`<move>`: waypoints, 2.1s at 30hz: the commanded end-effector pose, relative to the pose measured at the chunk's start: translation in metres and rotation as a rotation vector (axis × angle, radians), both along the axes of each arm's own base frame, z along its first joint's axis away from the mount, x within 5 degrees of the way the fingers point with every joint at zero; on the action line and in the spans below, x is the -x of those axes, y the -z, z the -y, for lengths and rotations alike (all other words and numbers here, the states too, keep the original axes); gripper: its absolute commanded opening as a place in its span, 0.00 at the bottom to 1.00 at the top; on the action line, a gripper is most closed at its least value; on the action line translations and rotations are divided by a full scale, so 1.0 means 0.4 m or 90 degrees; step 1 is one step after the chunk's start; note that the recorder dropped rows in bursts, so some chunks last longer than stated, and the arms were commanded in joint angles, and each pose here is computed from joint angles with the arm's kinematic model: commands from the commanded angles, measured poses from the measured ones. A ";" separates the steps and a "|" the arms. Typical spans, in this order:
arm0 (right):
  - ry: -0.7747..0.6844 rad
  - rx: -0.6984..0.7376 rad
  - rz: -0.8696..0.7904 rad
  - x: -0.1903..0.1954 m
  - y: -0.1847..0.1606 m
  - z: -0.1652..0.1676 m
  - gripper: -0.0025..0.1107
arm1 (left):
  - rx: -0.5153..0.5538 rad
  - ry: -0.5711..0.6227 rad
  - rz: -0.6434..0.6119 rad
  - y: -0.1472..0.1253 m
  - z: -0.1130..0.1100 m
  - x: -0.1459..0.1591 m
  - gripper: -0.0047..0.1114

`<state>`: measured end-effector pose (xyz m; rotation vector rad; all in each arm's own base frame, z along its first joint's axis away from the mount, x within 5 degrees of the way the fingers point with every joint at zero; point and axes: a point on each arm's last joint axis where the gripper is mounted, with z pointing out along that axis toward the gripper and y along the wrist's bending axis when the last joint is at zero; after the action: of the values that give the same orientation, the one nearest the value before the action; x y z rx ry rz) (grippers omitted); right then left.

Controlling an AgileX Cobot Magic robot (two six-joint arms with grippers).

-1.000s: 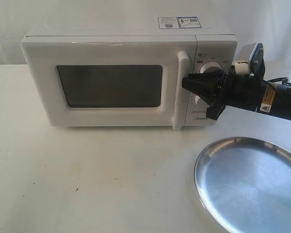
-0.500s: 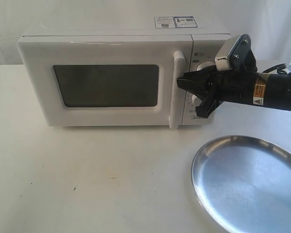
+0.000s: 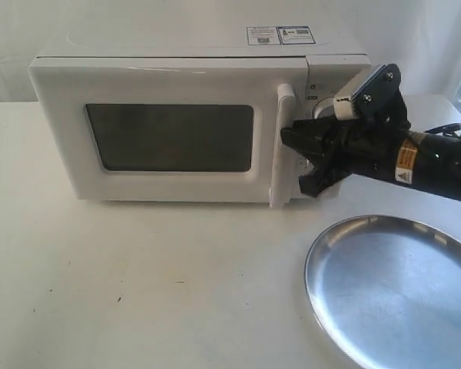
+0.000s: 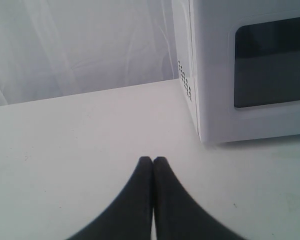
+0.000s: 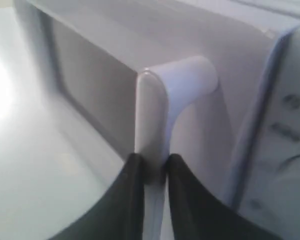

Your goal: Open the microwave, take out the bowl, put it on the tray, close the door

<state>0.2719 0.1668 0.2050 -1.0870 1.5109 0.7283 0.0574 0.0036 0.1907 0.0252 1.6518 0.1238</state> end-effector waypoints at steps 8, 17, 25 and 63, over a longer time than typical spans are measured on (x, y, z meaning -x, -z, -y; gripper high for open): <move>-0.371 0.006 0.083 0.219 -0.033 -0.011 0.02 | 0.005 0.000 0.006 -0.004 0.000 0.000 0.04; -0.266 0.053 0.000 0.293 -0.034 0.039 0.02 | 0.005 0.000 0.006 -0.004 0.000 0.000 0.04; -0.009 -0.028 -0.008 0.267 -0.074 0.076 0.02 | 0.005 0.000 0.006 -0.004 0.000 0.000 0.04; -0.055 0.064 0.103 0.134 0.030 -0.205 0.02 | 0.005 0.000 0.006 -0.004 0.000 0.000 0.04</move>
<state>0.2105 0.2540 0.1866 -1.2895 1.3609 0.7435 0.0574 0.0036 0.1907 0.0252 1.6518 0.1238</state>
